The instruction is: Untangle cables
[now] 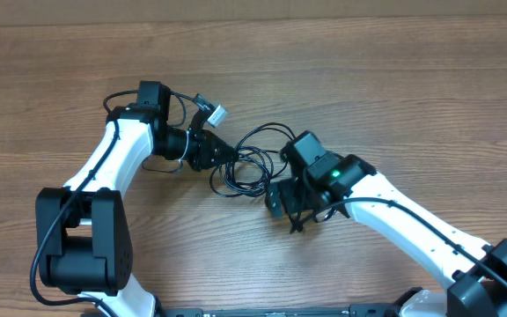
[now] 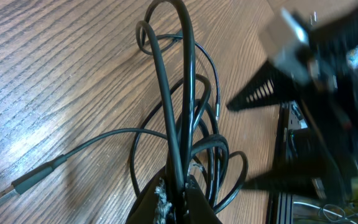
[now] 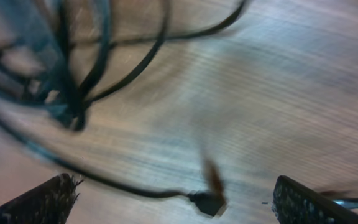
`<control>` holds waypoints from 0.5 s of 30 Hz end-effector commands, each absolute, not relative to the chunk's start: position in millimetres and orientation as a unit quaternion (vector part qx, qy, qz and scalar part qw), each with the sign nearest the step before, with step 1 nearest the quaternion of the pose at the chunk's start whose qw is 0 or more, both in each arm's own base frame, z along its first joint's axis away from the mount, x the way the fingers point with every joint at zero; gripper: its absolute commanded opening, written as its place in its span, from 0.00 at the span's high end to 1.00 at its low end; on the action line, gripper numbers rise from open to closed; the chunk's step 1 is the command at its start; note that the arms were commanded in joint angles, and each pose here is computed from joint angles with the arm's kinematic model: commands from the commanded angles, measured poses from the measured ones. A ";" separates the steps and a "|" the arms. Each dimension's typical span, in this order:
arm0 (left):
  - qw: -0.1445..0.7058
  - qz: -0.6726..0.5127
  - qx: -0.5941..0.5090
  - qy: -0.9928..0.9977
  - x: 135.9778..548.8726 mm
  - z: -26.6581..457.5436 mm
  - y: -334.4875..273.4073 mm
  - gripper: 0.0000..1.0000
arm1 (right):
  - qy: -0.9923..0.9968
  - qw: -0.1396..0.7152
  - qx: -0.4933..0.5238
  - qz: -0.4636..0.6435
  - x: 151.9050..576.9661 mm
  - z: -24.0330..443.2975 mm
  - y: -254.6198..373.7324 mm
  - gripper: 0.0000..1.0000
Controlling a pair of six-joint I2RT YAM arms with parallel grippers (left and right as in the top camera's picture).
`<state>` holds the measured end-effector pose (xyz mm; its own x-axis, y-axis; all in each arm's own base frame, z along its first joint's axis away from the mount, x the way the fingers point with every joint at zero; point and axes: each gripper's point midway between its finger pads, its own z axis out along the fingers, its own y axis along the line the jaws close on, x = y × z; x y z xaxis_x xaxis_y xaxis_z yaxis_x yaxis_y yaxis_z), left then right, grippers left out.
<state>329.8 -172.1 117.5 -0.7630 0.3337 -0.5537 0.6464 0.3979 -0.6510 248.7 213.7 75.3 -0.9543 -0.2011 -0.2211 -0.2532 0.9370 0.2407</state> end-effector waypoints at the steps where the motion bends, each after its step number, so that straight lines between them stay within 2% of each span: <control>1: 0.168 -0.468 0.291 0.818 329.2 119.1 -172.1 0.96 | 0.983 0.121 -0.049 0.129 272.0 77.5 195.3 0.00; 8: 0.168 -0.468 0.291 0.818 329.3 119.0 -172.0 0.96 | 0.971 0.115 -0.018 0.211 289.1 88.3 196.6 0.02; 15: 0.164 -0.457 0.291 0.825 329.2 115.1 -169.7 0.96 | 0.962 0.119 -0.035 0.244 291.9 94.7 205.5 0.02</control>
